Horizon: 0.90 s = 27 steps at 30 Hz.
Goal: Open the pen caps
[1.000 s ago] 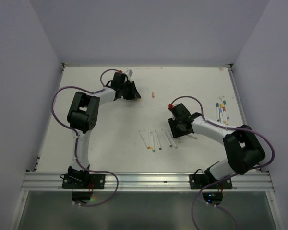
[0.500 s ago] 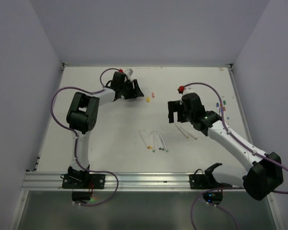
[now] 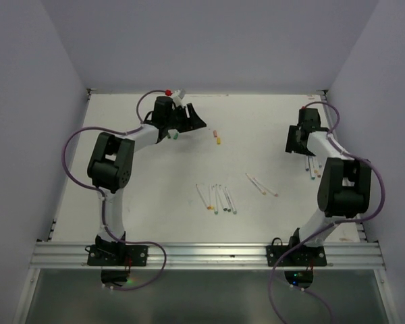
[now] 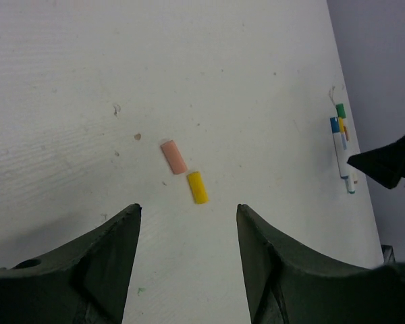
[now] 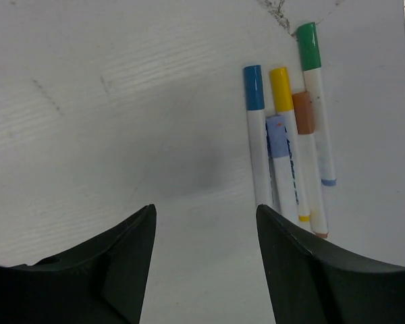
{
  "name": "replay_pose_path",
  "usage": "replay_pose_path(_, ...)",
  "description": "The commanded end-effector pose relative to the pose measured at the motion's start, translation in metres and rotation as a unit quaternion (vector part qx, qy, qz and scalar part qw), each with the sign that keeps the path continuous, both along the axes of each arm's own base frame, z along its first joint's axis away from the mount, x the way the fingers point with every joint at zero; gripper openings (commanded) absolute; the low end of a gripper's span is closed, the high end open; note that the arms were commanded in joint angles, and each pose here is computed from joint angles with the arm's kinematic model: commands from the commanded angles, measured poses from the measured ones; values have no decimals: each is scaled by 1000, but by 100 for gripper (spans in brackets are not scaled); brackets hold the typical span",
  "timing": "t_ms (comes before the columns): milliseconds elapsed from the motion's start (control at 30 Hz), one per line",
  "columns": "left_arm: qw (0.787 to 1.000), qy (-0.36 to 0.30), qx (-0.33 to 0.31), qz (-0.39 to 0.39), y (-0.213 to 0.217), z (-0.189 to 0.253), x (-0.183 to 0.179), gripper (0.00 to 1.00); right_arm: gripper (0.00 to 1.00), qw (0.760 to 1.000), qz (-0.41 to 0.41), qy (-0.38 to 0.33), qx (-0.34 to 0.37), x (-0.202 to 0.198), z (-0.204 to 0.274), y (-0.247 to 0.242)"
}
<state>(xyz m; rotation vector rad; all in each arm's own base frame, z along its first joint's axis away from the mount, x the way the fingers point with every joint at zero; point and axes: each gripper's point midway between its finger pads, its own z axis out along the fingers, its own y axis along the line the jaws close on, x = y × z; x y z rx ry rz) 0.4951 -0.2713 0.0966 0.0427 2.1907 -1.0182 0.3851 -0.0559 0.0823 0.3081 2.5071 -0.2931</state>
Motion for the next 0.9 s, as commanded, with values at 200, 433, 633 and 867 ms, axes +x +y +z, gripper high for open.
replay_pose_path(200,997,-52,-47,-42,-14,41,-9,61,57,999,-2,38,2,13,-40,-28)
replay_pose_path(433,995,-56,-60,-48,-17,45,-12,61,57,999,-10,38,-4,11,-40,-39)
replay_pose_path(633,995,-57,-61,-50,-17,46,-13,61,56,999,-16,48,3,8,-51,-46)
replay_pose_path(867,995,-61,-63,-52,-17,51,-14,61,53,998,3,61,21,8,-61,-39)
